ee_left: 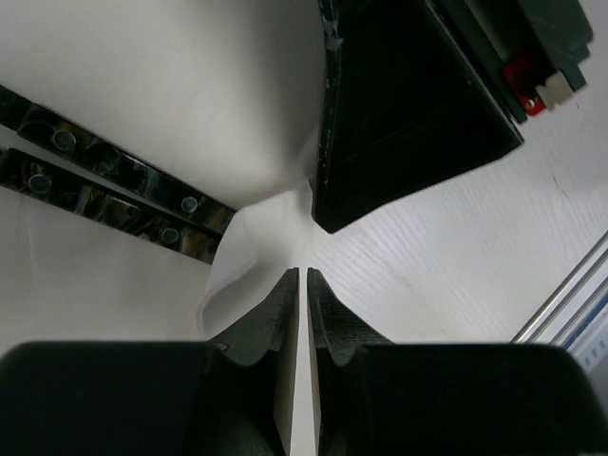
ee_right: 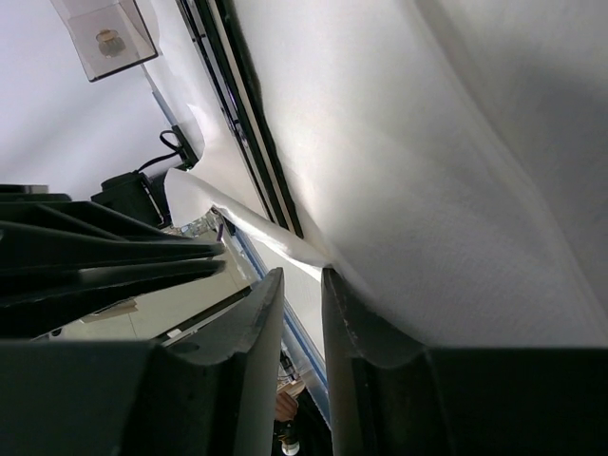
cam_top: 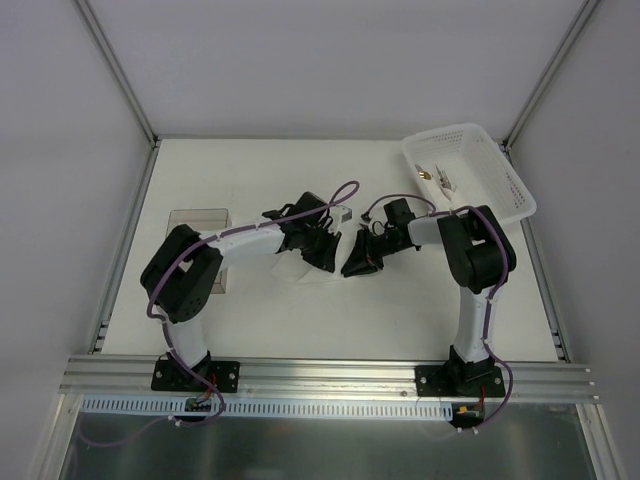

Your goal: Place the utensils on the paper napkin and roll it up

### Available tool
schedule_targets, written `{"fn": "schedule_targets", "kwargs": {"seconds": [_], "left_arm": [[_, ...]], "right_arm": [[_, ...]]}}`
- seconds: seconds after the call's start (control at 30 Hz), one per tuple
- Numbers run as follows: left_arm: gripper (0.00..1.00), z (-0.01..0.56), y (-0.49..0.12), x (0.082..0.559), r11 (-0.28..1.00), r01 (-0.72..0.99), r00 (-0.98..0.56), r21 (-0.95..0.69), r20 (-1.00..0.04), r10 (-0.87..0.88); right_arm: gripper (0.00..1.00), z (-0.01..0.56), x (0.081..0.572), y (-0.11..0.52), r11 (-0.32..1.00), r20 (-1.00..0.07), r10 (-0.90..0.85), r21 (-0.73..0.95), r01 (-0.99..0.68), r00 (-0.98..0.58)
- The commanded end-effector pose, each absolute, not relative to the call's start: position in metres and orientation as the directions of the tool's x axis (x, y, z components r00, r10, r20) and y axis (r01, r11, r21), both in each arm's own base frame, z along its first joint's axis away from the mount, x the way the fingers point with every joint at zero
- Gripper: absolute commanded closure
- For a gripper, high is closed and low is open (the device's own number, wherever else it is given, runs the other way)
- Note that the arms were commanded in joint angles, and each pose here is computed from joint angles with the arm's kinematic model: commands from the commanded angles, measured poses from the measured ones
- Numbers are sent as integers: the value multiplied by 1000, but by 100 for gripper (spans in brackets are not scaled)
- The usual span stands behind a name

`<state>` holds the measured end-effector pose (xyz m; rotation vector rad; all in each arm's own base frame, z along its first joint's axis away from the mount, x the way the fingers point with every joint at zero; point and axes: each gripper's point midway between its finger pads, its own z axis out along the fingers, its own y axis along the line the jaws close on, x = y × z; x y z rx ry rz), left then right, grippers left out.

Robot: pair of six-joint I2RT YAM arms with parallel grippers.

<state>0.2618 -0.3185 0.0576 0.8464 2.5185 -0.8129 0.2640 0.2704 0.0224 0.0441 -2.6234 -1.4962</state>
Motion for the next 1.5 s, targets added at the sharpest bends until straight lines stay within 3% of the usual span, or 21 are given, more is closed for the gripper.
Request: {"fn": "schedule_targets", "kwargs": {"seconds": [0.0, 0.7, 1.23, 1.47], "left_arm": [[93, 65, -336, 281, 669, 592, -787, -450, -503, 358], [94, 49, -315, 315, 745, 512, -824, -428, -491, 284], [94, 43, -312, 324, 756, 497, -832, -427, -482, 274], [94, 43, -311, 327, 758, 489, -836, -432, -481, 265]], "right_arm": [[75, 26, 272, 273, 520, 46, -90, 854, -7, -995], [79, 30, 269, 272, 512, 40, -106, 859, -20, -994], [78, 84, 269, 297, 406, -104, -188, 897, -174, -977], [79, 64, 265, 305, 435, -57, -203, 889, -142, -978]]}}
